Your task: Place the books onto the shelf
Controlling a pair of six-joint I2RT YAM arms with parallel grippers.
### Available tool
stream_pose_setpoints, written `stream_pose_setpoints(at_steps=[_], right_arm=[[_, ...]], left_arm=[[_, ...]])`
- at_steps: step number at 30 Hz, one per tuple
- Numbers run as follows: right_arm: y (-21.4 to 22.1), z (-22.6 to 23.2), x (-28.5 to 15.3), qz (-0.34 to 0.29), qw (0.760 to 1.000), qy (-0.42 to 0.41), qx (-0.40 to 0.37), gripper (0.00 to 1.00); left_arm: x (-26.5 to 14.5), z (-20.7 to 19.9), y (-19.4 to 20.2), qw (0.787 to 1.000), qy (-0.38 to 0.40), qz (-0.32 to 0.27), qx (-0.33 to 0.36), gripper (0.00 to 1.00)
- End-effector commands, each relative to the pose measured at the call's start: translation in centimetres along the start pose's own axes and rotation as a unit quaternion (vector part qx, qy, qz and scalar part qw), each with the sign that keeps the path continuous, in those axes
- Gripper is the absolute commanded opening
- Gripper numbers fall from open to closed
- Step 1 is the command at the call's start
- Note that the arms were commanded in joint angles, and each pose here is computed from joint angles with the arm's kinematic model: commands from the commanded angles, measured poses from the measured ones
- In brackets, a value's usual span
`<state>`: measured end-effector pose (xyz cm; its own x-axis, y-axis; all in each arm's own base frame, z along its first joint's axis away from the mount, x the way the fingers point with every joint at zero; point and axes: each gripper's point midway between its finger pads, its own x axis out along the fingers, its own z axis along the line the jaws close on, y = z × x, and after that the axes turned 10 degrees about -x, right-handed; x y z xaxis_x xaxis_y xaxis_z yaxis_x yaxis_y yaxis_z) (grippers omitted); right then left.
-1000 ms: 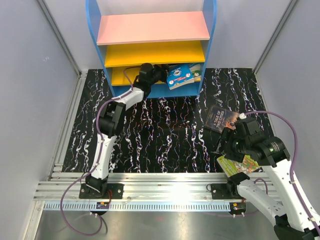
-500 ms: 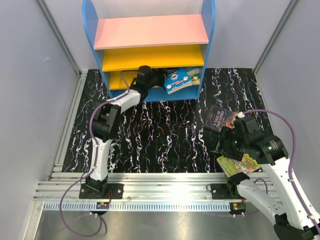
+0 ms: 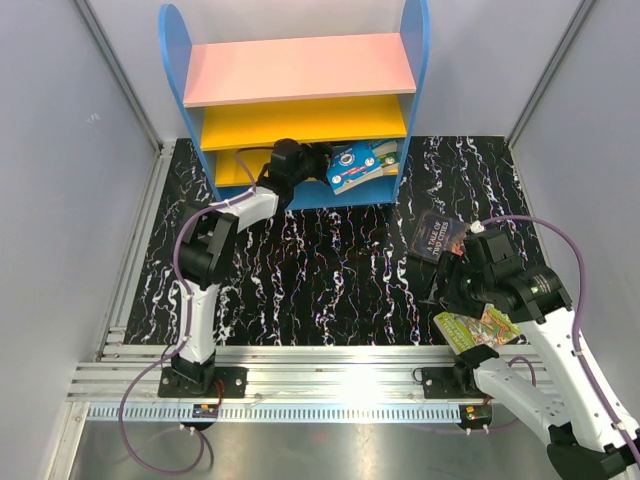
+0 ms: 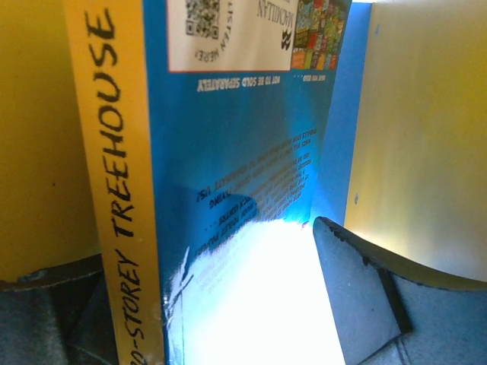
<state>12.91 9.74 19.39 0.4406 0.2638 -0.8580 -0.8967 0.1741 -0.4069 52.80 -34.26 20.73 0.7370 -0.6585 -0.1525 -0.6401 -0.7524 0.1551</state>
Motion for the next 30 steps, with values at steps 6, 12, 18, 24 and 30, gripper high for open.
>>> stream_pose_setpoints(at_steps=[6,12,18,24,30], right_arm=[[-0.9,0.7,0.2,-0.009,0.999,-0.015,-0.027,0.71],[-0.8,0.8,0.3,-0.006,0.999,-0.019,-0.031,0.71],[-0.5,0.8,0.4,-0.002,0.999,-0.022,-0.036,0.71],[-0.2,0.7,0.1,-0.003,0.999,-0.024,-0.04,0.68],[0.4,0.8,-0.3,-0.001,0.998,-0.036,-0.044,0.6]], left_arm=[[-1.7,-8.3,0.3,0.989,0.141,-0.025,0.044,0.46],[-3.6,-8.9,0.3,0.984,0.171,-0.04,0.029,0.77],[-4.5,-10.0,0.5,0.983,0.172,-0.052,0.031,0.38],[-4.2,-10.9,1.3,0.984,0.164,-0.057,0.044,0.0],[-5.2,-14.5,3.2,0.978,0.183,-0.052,0.085,0.0]])
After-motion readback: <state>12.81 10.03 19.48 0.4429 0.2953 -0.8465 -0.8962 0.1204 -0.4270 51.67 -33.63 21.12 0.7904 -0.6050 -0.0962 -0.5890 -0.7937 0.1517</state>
